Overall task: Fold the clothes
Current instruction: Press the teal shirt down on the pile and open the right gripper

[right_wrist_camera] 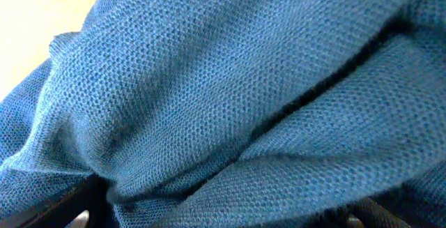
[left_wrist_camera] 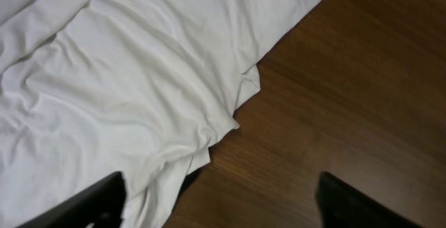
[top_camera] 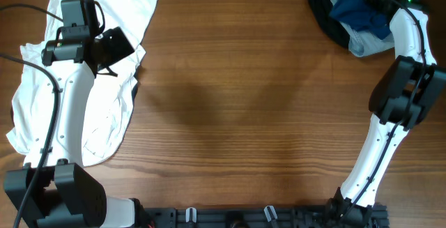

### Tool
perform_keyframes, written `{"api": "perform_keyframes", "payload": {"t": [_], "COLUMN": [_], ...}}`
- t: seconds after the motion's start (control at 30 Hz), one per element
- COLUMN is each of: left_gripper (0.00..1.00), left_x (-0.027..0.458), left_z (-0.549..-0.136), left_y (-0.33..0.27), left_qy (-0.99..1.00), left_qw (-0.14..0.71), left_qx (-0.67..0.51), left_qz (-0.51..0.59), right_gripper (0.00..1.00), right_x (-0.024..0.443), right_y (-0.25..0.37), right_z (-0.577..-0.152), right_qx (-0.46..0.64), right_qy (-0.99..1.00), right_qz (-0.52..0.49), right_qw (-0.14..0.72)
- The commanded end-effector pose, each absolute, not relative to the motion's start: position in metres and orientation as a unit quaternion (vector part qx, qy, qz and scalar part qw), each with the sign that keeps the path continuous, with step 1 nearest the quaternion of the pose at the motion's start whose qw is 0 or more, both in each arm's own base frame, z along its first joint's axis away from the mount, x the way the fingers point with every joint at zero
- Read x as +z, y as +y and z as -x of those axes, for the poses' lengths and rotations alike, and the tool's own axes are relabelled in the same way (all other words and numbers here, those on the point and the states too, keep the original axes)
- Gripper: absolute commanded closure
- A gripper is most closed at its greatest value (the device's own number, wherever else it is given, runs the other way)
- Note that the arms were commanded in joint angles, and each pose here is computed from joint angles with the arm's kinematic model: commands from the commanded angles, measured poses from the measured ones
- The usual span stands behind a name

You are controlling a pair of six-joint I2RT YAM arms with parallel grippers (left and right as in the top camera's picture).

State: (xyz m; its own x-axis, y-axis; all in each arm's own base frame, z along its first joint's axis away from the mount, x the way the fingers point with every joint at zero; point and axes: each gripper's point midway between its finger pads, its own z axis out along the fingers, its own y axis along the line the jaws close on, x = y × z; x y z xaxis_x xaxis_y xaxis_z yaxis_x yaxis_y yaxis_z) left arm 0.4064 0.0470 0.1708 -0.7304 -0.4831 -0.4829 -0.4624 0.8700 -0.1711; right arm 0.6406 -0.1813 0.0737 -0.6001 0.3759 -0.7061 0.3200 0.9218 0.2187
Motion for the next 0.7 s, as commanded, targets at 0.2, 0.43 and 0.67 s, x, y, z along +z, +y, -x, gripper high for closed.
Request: {"api": "perform_keyframes", "payload": {"t": [0.2, 0.43, 0.67], "left_gripper": [0.0, 0.0, 0.0], "left_x": [0.164, 0.164, 0.164], "left_z": [-0.406, -0.406, -0.406], "left_y": [0.047, 0.047, 0.047], "left_qy": [0.933, 0.933, 0.933], "left_qw": [0.257, 0.257, 0.257], "left_qx": [-0.021, -0.021, -0.021], "left_qz": [0.252, 0.252, 0.252], "right_gripper": [0.0, 0.0, 0.0], "right_x": [0.284, 0.407, 0.446], "right_y": [-0.14, -0.058, 0.049], "right_z": [-0.589, -0.491, -0.374], "right_qx": [0.07, 0.138, 0.223], "right_qy": [0.854, 0.841, 0.858], "right_qz": [-0.155, -0.083, 0.021], "right_qw": [0.492, 0.517, 0.463]}}
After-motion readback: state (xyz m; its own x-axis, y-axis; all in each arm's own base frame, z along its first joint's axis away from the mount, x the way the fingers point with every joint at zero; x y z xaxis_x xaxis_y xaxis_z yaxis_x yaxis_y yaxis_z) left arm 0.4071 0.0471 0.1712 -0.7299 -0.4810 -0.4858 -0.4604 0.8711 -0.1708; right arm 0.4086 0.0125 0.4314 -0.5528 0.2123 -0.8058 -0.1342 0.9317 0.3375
